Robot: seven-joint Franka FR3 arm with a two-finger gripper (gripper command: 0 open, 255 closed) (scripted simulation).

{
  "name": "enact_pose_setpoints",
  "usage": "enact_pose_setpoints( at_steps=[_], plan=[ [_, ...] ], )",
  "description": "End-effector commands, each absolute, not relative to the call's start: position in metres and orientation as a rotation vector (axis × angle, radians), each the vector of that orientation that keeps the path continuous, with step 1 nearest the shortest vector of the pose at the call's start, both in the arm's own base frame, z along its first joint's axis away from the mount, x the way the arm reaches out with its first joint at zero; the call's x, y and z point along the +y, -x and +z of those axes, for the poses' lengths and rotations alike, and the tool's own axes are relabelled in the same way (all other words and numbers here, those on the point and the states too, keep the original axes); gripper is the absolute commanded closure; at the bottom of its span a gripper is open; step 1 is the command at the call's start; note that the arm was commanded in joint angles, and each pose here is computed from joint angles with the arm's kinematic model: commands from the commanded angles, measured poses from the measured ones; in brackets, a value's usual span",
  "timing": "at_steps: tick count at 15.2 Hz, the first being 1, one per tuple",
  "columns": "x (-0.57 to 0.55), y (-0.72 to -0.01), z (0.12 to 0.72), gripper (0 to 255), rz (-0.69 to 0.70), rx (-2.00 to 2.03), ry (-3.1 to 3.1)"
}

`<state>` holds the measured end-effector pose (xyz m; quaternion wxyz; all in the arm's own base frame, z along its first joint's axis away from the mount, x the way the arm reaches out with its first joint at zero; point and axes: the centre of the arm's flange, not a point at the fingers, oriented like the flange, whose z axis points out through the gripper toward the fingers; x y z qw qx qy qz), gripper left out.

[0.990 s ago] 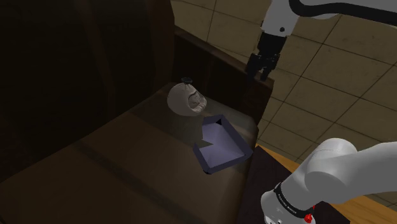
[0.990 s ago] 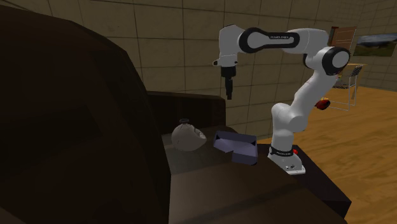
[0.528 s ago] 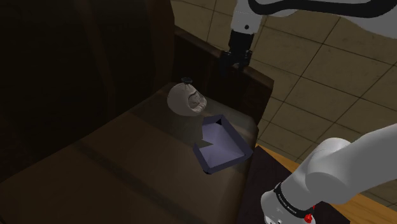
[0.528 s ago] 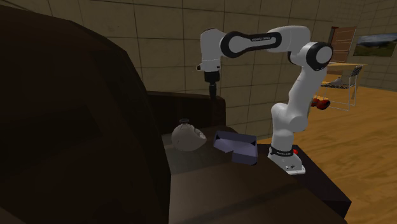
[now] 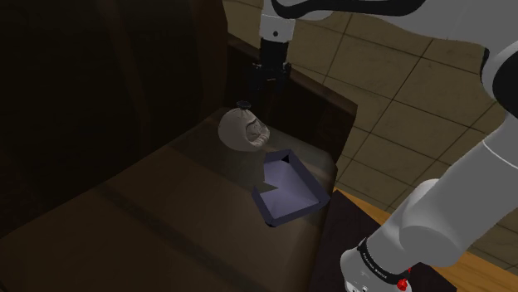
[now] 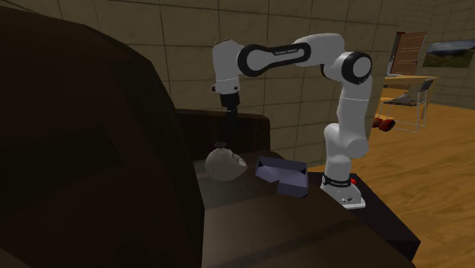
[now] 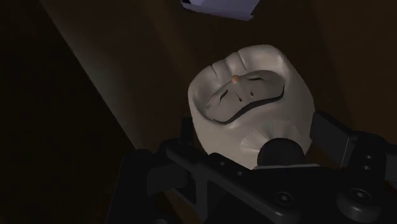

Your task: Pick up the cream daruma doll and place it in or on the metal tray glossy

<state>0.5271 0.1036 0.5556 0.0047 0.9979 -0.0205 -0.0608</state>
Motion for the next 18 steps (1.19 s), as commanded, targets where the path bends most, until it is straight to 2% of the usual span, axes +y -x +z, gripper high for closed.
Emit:
enact_pose_setpoints(
  at_steps=[1, 5, 13, 18],
  plan=[
    [0.118, -0.55, 0.549, 0, -0.198, -0.063, -3.124],
    [0.142, -0.596, 0.535, 0, -0.215, -0.06, -3.12],
    [0.142, -0.592, 0.495, 0, -0.215, -0.059, -3.12],
    [0.142, -0.592, 0.495, 0, -0.215, -0.059, -3.12]
  ],
)
